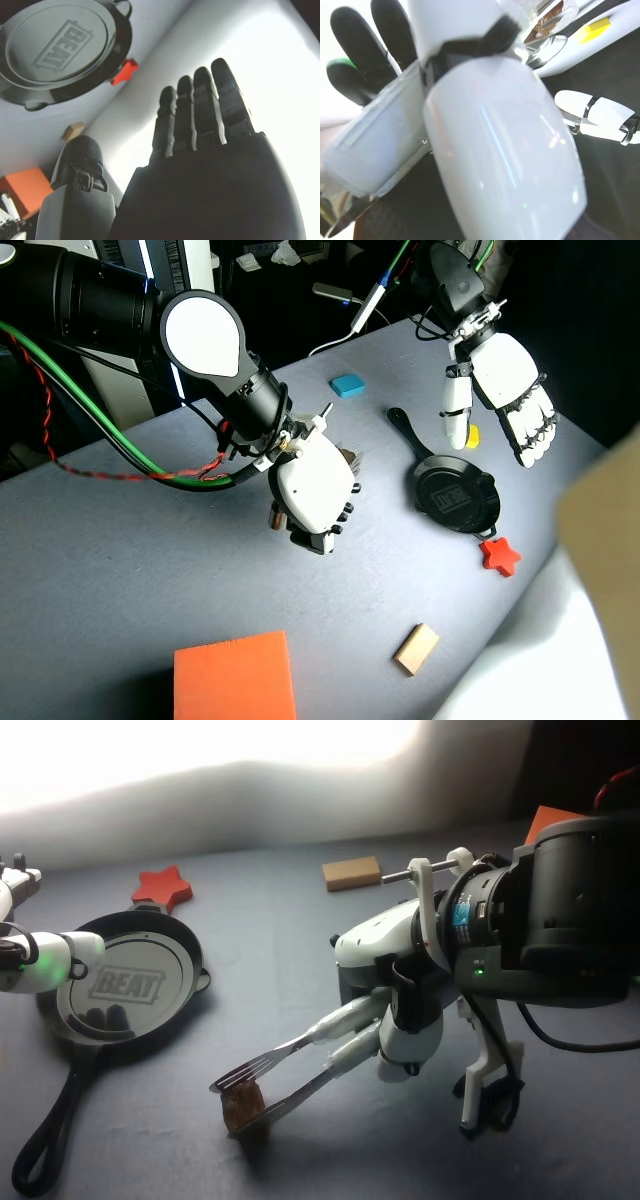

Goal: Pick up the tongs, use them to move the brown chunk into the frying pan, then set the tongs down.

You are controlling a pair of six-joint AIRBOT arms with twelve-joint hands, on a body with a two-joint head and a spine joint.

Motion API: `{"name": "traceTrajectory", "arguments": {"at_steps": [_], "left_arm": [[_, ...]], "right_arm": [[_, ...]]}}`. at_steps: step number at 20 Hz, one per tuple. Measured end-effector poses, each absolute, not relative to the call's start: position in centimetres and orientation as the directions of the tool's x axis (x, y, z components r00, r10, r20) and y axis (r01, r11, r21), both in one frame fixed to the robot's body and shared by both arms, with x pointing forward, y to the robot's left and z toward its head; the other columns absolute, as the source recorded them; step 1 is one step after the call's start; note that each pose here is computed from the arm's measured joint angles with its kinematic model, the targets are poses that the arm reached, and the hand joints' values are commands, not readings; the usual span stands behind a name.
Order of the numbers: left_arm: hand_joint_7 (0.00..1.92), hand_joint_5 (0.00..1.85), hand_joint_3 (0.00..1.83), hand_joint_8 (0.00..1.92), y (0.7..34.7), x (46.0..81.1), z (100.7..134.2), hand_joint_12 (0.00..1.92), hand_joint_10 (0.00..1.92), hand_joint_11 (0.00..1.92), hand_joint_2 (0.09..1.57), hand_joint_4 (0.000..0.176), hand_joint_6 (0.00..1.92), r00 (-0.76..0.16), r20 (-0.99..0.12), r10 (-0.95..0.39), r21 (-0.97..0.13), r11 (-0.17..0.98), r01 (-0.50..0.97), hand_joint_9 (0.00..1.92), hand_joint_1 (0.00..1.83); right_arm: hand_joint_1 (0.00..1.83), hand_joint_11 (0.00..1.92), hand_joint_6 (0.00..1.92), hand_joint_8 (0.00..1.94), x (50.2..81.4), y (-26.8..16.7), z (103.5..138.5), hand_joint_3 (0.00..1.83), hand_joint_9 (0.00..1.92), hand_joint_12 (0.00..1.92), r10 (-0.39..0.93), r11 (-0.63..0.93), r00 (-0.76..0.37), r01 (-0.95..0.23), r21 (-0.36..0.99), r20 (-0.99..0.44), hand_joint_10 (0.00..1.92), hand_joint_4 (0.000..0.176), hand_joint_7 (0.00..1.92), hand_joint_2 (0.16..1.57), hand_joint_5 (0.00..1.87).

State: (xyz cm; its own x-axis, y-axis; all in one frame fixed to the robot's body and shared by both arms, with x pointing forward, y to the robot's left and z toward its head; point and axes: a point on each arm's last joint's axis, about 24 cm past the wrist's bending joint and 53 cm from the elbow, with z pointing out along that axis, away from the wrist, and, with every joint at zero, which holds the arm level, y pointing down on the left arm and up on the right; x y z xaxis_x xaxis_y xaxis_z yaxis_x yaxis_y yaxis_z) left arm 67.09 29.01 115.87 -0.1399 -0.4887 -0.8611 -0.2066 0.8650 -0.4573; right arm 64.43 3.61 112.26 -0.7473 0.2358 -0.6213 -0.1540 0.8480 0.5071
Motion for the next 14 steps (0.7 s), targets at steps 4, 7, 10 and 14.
{"name": "traceTrajectory", "arguments": {"at_steps": [4, 7, 10, 14], "left_arm": [[0.14, 0.13, 0.00, 0.00, 29.0, 67.1, 115.9, 0.38, 0.00, 0.00, 1.24, 0.000, 0.01, -0.140, -0.861, -0.489, -0.457, 0.865, -0.207, 0.12, 0.00], [0.14, 0.14, 0.00, 0.00, 29.0, 67.1, 115.9, 0.44, 0.00, 0.00, 1.23, 0.000, 0.01, -0.140, -0.862, -0.488, -0.456, 0.866, -0.207, 0.12, 0.00], [0.14, 0.13, 0.00, 0.00, 29.0, 67.1, 115.8, 0.43, 0.00, 0.00, 1.23, 0.000, 0.01, -0.141, -0.861, -0.488, -0.457, 0.865, -0.206, 0.13, 0.00], [0.14, 0.13, 0.00, 0.00, 29.0, 67.1, 115.8, 0.40, 0.00, 0.00, 1.23, 0.000, 0.00, -0.141, -0.861, -0.488, -0.457, 0.865, -0.207, 0.13, 0.00]], "right_arm": [[1.24, 0.64, 1.06, 0.70, 64.4, 3.6, 112.3, 0.00, 1.09, 1.70, 0.236, 0.848, -0.747, -0.154, 0.507, -0.621, 0.82, 0.000, 1.16, 1.08, 0.96], [1.25, 0.63, 1.12, 0.76, 64.6, 3.7, 112.9, 0.00, 1.01, 1.71, 0.246, 0.844, -0.742, -0.152, 0.514, -0.623, 1.03, 0.000, 1.11, 1.10, 0.92], [1.24, 0.62, 1.11, 0.71, 64.9, 3.6, 113.7, 0.00, 1.08, 1.70, 0.255, 0.841, -0.734, -0.152, 0.518, -0.629, 0.83, 0.000, 1.14, 1.09, 0.95], [1.24, 0.62, 1.10, 0.70, 65.0, 3.9, 114.5, 0.00, 1.07, 1.70, 0.268, 0.833, -0.731, -0.151, 0.532, -0.627, 0.83, 0.000, 1.15, 1.09, 0.95]]}}
